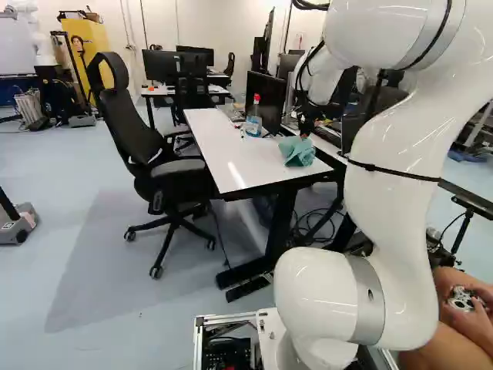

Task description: Clean the table with the green towel

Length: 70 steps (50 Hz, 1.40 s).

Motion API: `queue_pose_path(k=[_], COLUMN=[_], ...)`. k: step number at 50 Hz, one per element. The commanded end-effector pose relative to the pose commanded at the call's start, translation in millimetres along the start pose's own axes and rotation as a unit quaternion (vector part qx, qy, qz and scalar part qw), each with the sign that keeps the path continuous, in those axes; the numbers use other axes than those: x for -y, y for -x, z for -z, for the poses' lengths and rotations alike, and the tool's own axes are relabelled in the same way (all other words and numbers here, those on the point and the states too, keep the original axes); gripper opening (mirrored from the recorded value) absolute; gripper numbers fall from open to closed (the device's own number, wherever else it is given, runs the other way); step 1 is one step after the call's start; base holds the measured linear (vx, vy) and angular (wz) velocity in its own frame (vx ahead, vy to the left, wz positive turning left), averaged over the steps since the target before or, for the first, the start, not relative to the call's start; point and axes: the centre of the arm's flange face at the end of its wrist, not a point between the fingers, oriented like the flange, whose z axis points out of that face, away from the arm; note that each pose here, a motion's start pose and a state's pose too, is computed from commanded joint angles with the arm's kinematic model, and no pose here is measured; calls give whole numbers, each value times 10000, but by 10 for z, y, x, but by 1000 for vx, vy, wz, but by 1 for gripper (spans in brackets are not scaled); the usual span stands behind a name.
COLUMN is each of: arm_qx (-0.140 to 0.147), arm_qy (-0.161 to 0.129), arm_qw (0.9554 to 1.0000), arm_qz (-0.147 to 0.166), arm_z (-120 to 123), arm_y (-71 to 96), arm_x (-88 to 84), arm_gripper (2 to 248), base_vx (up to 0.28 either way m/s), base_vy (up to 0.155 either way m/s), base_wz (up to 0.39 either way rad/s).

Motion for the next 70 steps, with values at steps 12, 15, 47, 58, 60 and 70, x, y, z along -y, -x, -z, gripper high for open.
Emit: queue_pose_path(k=[12, 15, 47, 58, 60, 70], arm_qx=[-19, -19, -19, -19, -19, -19], arm_qy=[75, 75, 75, 75, 75, 75], arm_qw=[9999, 9999, 9999, 9999, 9999, 9999], arm_qz=[-121, -121, -121, -121, -121, -121], arm_z=[-46, -46, -46, -46, -46, -46], arm_y=[-59, -59, -59, -59, -59, -59], arm_x=[-177, -177, -177, -177, -177, -177], arm_gripper=[21, 21, 112, 184, 222, 247], base_vx=[0, 0, 0, 0, 0, 0], base_vy=[0, 0, 0, 0, 0, 0], base_wz=[0, 0, 0, 0, 0, 0])
